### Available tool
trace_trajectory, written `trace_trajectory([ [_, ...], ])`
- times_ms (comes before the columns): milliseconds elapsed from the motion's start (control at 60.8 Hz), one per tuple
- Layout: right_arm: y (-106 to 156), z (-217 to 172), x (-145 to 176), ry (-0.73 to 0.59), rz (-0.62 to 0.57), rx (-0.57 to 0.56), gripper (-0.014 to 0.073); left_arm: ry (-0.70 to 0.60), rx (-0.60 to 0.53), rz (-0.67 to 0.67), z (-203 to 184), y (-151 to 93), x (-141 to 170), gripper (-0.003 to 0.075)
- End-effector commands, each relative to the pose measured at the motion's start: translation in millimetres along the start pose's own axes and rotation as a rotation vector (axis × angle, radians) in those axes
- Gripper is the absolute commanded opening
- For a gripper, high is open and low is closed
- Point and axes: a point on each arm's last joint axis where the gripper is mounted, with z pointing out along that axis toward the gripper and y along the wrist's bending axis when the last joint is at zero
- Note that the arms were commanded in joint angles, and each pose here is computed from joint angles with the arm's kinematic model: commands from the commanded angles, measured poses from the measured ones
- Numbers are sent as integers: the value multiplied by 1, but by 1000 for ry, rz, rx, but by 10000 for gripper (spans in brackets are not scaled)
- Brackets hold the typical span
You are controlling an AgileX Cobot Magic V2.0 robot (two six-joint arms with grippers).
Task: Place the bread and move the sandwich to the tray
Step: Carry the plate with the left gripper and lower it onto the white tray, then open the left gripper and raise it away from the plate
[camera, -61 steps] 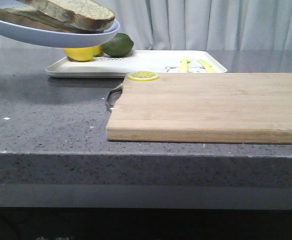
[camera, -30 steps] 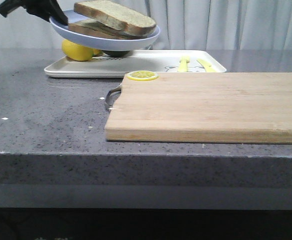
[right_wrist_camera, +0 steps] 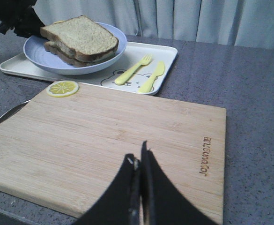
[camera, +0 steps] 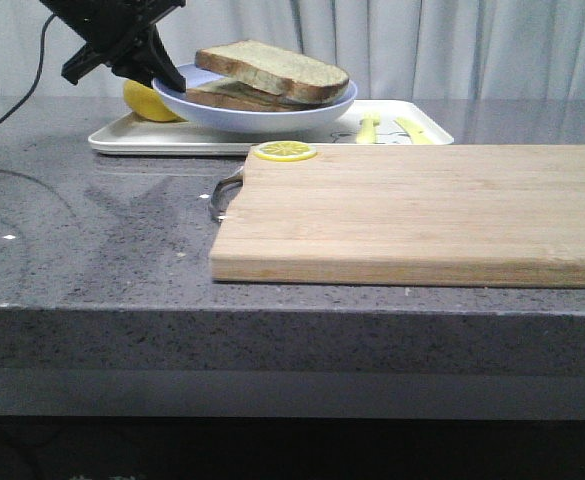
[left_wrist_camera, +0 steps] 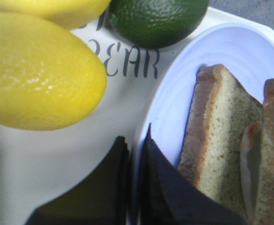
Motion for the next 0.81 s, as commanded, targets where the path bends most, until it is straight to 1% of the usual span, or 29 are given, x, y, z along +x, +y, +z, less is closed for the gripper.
trace_trajectory([
  [0,-1,-2,-16,-100,0,13,-60,-173,132,-1,-43,-38,-21,-20],
  [132,-1,-2,-16,-100,0,13,-60,-166,129,-9,-37,-34,-20,-20],
  [296,-1,-2,-16,-100,0,13,-60,-187,129,-14,-32,-31,-21,-20],
  [428,-1,-2,-16,-100,0,13,-60,-173,129,-25,-23,-25,-19,-20],
  [675,-1,-2,-16,-99,0,13,-60,-171,137,-28,-24,-25,-19,-16],
  [741,-1,-2,-16,-99,0,13,-60,-173,137,-28,-24,-25,-20,12],
  [790,-1,-2,-16,-99,0,13,-60,-173,137,-28,-24,-25,-20,56],
])
